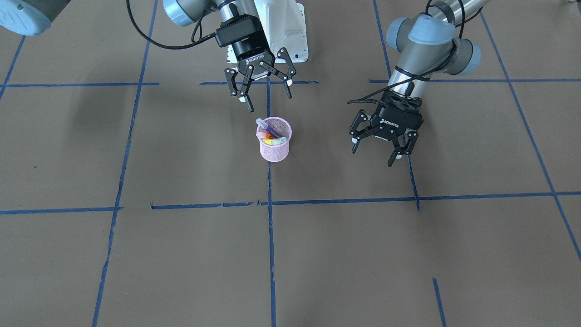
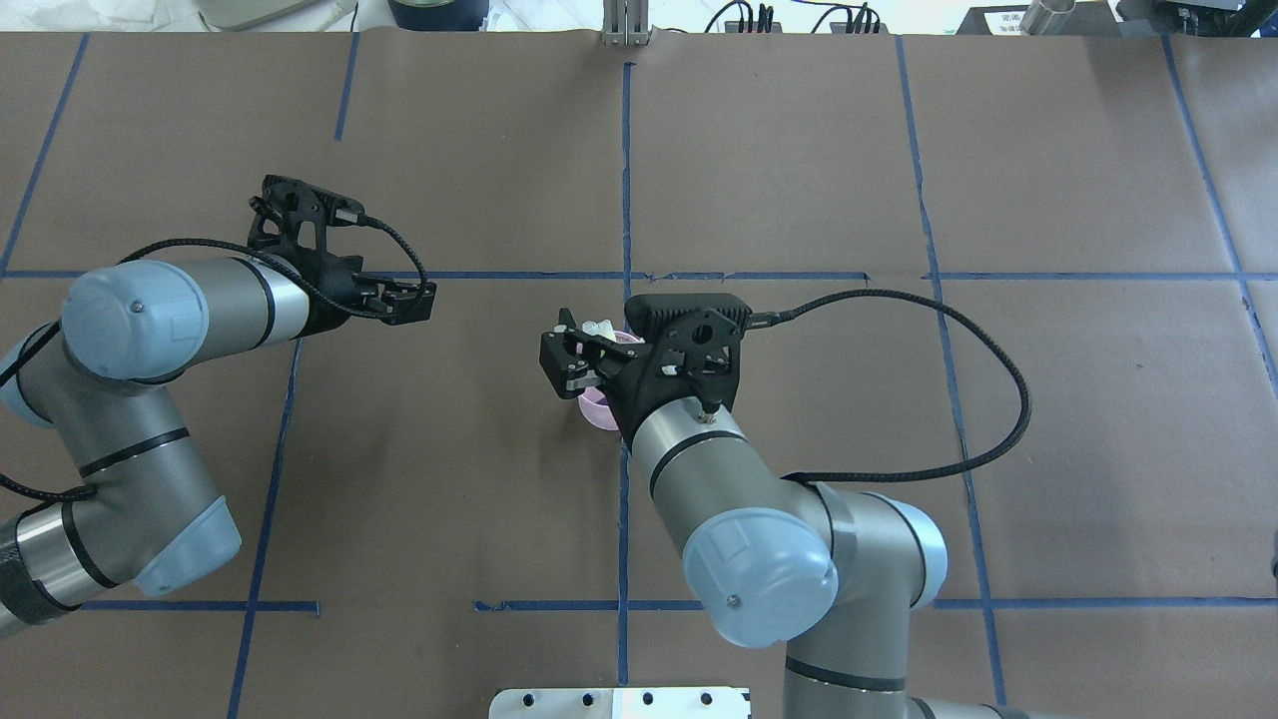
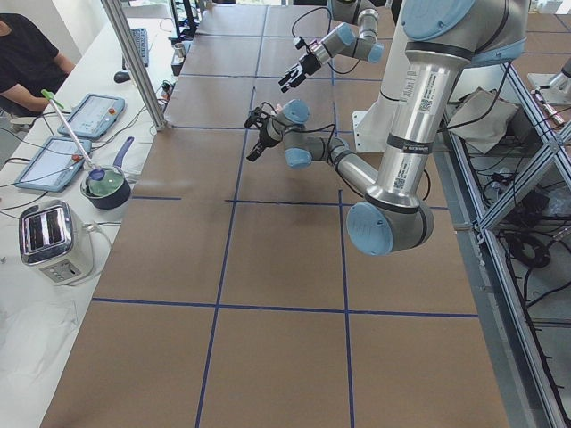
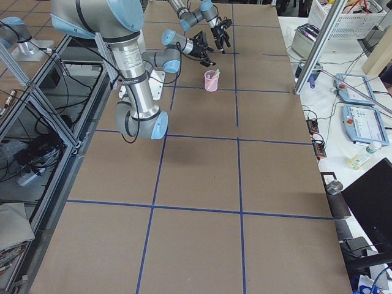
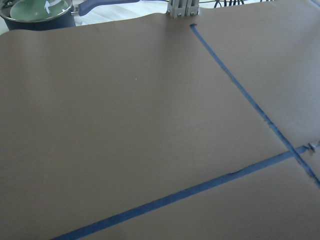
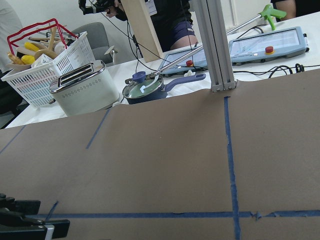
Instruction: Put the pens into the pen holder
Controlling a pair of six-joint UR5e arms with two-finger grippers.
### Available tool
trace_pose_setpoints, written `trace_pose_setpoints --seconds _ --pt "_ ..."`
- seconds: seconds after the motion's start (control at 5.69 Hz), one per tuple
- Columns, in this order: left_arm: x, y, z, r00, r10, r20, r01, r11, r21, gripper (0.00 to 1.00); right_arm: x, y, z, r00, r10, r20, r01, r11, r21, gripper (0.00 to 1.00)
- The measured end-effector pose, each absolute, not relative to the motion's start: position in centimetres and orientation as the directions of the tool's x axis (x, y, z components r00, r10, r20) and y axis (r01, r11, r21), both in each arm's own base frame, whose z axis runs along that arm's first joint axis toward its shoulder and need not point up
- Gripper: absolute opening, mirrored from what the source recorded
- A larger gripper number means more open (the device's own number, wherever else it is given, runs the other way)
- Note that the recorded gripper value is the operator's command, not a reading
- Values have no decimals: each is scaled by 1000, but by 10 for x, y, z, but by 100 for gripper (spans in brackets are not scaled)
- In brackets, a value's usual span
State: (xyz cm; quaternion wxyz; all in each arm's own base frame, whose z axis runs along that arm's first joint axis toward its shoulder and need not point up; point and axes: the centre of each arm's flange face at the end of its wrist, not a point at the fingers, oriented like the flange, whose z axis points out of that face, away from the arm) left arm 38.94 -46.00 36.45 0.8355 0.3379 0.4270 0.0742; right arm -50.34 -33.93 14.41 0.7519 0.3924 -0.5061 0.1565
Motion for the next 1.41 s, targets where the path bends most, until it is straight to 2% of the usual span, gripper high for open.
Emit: trace_pose_setpoints --seconds 0.53,1.05,1.41 --pt "269 -496 457 682 514 -520 -85 762 642 99 -364 -450 254 518 -132 845 -410 829 380 99" --pt "82 -537 491 635 492 -595 -148 834 532 99 -147 -540 418 602 -192 775 -143 929 341 99" --pt "-11 -537 517 640 424 -641 -159 889 430 100 -23 -556 532 595 -226 772 -71 941 331 99"
